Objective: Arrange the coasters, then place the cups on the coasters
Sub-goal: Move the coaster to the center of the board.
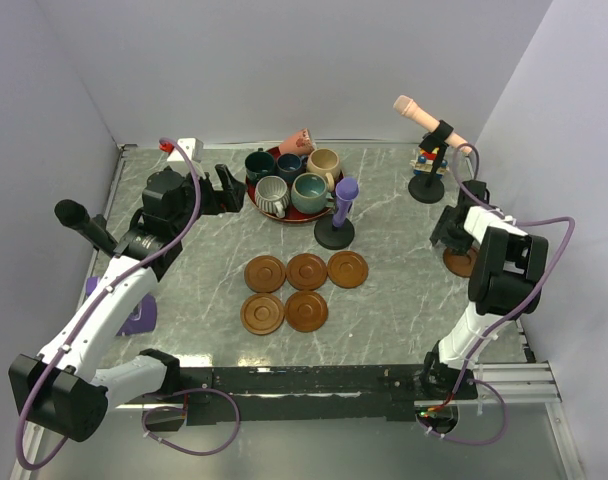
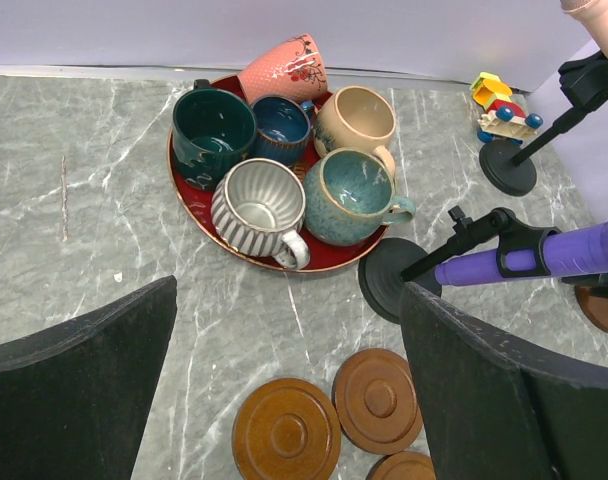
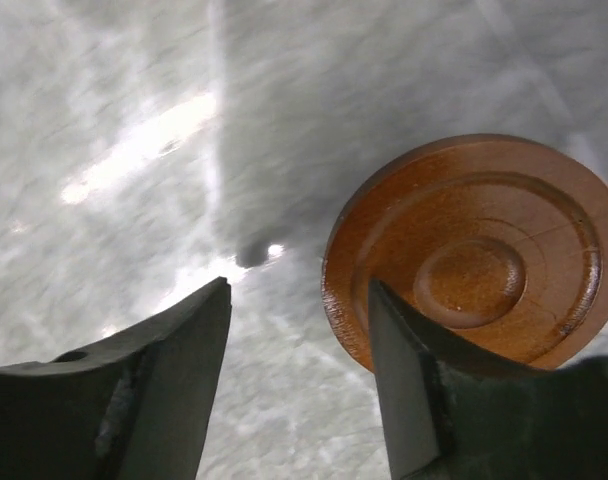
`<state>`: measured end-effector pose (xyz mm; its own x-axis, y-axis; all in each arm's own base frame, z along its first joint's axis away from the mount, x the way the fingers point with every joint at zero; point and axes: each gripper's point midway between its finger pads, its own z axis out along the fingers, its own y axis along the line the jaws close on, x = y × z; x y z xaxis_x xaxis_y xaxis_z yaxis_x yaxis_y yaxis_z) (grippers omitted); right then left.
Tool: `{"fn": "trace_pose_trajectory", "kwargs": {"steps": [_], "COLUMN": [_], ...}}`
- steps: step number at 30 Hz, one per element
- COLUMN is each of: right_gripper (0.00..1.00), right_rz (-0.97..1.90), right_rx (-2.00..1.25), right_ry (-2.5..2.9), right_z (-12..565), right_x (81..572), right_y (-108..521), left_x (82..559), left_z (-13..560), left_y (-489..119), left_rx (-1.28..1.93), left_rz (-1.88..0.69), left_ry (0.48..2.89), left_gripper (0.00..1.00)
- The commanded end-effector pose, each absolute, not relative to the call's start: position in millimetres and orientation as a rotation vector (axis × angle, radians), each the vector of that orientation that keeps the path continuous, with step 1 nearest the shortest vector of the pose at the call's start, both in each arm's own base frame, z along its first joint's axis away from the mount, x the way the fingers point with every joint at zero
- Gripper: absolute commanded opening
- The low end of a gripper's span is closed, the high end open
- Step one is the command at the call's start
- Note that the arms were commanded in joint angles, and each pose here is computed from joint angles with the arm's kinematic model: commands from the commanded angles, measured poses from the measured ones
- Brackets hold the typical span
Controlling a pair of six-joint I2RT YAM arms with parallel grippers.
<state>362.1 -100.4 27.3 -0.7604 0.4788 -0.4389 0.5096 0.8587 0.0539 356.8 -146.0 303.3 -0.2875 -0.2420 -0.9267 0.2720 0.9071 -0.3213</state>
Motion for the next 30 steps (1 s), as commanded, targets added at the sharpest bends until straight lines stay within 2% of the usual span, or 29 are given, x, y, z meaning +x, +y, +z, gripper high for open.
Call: {"fn": "trace_pose_trajectory", "kwargs": {"steps": [1,11,23,30], "right_gripper": [0.6,0.61,0.61,0.62], "right_rz": [-0.036,0.162,0.341,0.207], "right_rx": [0.641,0.505,0.343,0.296], "right_ry": [2.608,2.64,2.672,2.586], "right_z": [35.8,42.8,45.9,76.5], "right_x": [372.0,364.5,325.8,314.9], "right_y": [-80.6,-20.1,53.9,59.5], "left_x": [357.8,358.2,357.7,357.8], "left_z": [314.2,314.7,315.5,315.7], "left_y": [-146.1,-146.3,-146.2,-147.2], "left_rx": [0.034,0.034,0.031,0.033], "left_rz": [-0.494,-0.494,-0.497,-0.502], "left_ry": [1.756,1.754,1.751,1.75], "left_gripper": [0.96,0.97,0.96,0.96]}}
